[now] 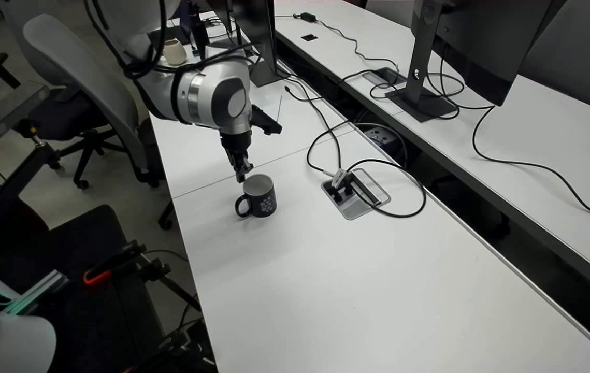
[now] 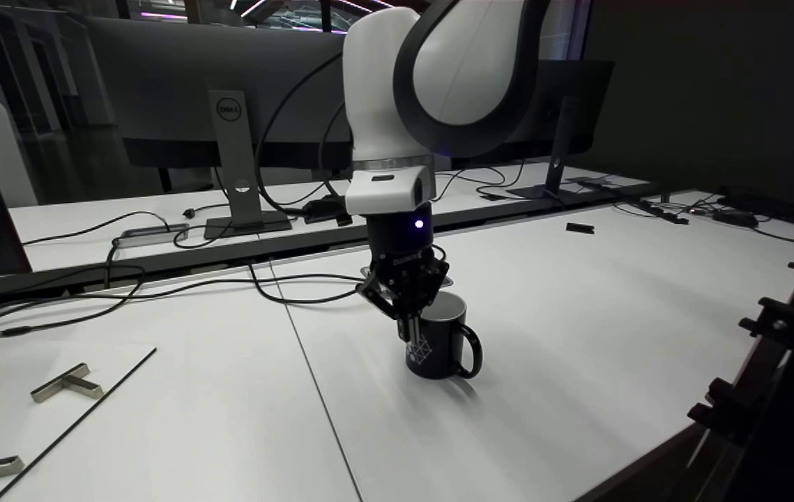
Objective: Push the cup to the right on the table
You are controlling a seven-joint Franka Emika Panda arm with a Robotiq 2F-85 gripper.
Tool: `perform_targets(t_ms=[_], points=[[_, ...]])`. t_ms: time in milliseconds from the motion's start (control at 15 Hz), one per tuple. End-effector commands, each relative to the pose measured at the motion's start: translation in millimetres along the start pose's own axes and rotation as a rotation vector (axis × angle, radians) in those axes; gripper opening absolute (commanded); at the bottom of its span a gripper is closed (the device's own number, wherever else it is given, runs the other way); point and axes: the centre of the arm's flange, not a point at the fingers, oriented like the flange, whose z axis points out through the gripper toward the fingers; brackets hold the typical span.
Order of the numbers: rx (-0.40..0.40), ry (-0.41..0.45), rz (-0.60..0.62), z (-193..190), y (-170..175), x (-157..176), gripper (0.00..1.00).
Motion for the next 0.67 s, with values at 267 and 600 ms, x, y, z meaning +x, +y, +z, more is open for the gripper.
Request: perform_targets(t_ms=[267, 600], points=[[0.065, -0.026, 0.061, -8.1, -6.1, 4.3, 0.0], [0.076, -0.036, 0.09, -10.4, -7.9, 3.3, 0.0]])
